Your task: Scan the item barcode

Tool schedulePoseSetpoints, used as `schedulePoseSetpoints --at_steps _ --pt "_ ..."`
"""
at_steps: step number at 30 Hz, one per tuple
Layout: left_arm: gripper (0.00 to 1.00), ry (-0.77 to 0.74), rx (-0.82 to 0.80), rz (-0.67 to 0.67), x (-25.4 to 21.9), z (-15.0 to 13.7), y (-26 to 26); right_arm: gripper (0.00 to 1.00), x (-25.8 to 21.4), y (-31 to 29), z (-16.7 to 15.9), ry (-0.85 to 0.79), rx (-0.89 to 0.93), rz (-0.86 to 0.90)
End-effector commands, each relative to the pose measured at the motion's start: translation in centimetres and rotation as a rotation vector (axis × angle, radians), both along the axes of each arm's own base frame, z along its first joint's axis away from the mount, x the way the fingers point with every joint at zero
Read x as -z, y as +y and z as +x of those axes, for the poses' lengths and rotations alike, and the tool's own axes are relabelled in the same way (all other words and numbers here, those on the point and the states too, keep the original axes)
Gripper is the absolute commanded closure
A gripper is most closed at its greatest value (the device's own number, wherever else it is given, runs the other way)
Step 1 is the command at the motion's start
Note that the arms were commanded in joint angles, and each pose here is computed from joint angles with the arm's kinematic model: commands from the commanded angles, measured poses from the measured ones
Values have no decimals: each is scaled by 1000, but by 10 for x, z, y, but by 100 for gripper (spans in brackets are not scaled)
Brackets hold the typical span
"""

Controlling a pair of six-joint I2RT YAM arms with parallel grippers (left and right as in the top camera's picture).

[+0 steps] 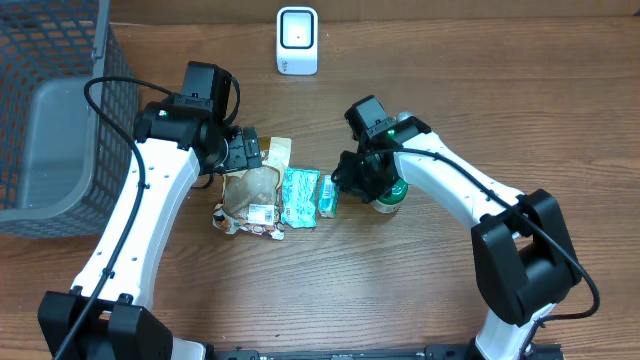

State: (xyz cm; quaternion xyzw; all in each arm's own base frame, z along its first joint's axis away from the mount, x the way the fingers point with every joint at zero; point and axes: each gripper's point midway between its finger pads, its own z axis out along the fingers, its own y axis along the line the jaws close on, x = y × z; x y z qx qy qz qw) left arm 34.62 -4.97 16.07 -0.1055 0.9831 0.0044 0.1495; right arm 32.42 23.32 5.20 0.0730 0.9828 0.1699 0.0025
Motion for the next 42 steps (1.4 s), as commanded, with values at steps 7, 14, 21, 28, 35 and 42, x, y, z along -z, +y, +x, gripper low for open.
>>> schedulePoseSetpoints --at_steps 7,14,21,28,35,42 --pt "0 -19 -1 6 -6 2 1 66 -78 -4 19 -125 -50 -92" --pt "1 -19 -1 6 -6 2 1 53 -89 -59 9 -88 77 -358" --pt "1 -19 -1 6 -6 2 1 10 -89 -100 0 -58 199 -533" --pt "0 -19 -1 6 -6 2 1 0 -63 -98 -2 -44 195 -525" --pt "0 -19 -1 6 -6 2 1 0 -30 -99 -8 -25 179 -516" --pt "0 -19 -1 6 -6 2 1 1 -10 -82 -10 -7 88 -404"
